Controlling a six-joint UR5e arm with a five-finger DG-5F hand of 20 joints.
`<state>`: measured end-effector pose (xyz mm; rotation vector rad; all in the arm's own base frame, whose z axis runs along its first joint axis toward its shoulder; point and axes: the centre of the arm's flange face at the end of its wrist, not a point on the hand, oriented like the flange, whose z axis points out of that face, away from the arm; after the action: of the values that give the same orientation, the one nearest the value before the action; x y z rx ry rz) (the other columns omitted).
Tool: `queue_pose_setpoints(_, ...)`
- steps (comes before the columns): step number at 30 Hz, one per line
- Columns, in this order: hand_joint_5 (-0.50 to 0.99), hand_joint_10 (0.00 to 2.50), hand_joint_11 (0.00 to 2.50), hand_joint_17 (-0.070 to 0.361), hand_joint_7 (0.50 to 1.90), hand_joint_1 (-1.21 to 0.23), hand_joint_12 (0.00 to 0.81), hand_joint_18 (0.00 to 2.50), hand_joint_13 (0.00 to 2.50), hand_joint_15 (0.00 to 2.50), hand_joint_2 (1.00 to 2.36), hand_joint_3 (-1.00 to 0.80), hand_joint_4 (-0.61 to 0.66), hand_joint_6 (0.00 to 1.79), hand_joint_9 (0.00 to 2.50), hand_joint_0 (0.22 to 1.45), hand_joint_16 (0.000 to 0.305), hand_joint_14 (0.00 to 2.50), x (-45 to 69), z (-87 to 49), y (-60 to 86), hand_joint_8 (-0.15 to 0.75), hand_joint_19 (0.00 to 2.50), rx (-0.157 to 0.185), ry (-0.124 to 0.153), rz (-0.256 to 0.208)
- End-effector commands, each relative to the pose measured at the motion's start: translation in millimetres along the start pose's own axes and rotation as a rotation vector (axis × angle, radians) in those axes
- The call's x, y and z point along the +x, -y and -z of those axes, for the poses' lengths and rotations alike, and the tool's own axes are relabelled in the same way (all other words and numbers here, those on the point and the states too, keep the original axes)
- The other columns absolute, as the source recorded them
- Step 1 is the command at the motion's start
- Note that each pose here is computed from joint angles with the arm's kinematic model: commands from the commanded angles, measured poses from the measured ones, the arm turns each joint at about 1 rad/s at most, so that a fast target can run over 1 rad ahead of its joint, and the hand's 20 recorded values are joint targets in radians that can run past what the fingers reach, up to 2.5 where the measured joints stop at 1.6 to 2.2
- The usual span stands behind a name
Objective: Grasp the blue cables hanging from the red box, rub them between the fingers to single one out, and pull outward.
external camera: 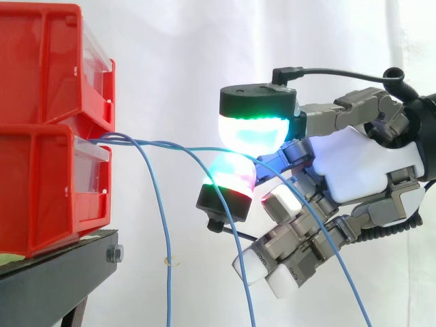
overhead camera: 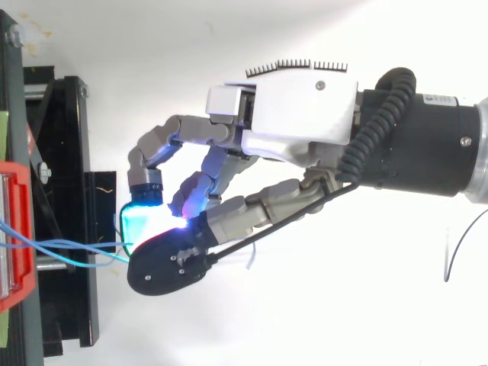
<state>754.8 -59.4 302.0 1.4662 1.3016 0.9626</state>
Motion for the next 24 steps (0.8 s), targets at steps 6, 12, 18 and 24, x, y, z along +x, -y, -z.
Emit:
queue_pose_setpoints(6, -0.11, 0.02, 0.55, 0.093, 1.16, -0.71, 0.384, 0.66, 0.77, 0.35, 1.01, -0.42, 0.11, 0.84, 1.22, 0.57, 0.041, 0.01, 0.0, 0.9, -0.6, 0.302, 0.33, 0.002, -0.001, -0.001)
queue_pose_setpoints(12, -0.10, 0.02, 0.56, 0.092, 1.17, -0.71, 0.386, 0.66, 0.78, 0.34, 1.00, -0.48, 0.11, 0.84, 1.23, 0.58, 0.041, 0.01, -0.1, 0.4, 0.4, 0.295, 0.33, 0.004, 0.000, -0.001)
queue_pose_setpoints(18, -0.09, 0.02, 0.58, 0.089, 1.17, -0.76, 0.384, 0.67, 0.80, 0.34, 1.00, -0.50, 0.10, 0.84, 1.25, 0.58, 0.040, 0.01, -0.1, 0.5, -0.2, 0.295, 0.32, 0.004, 0.000, -0.001)
queue_pose_setpoints(24, -0.09, 0.02, 0.61, 0.084, 1.23, -0.80, 0.375, 0.68, 0.82, 0.36, 1.01, -0.41, 0.09, 0.85, 1.29, 0.62, 0.038, 0.01, -0.1, 0.8, 0.9, 0.310, 0.33, 0.008, -0.001, 0.001)
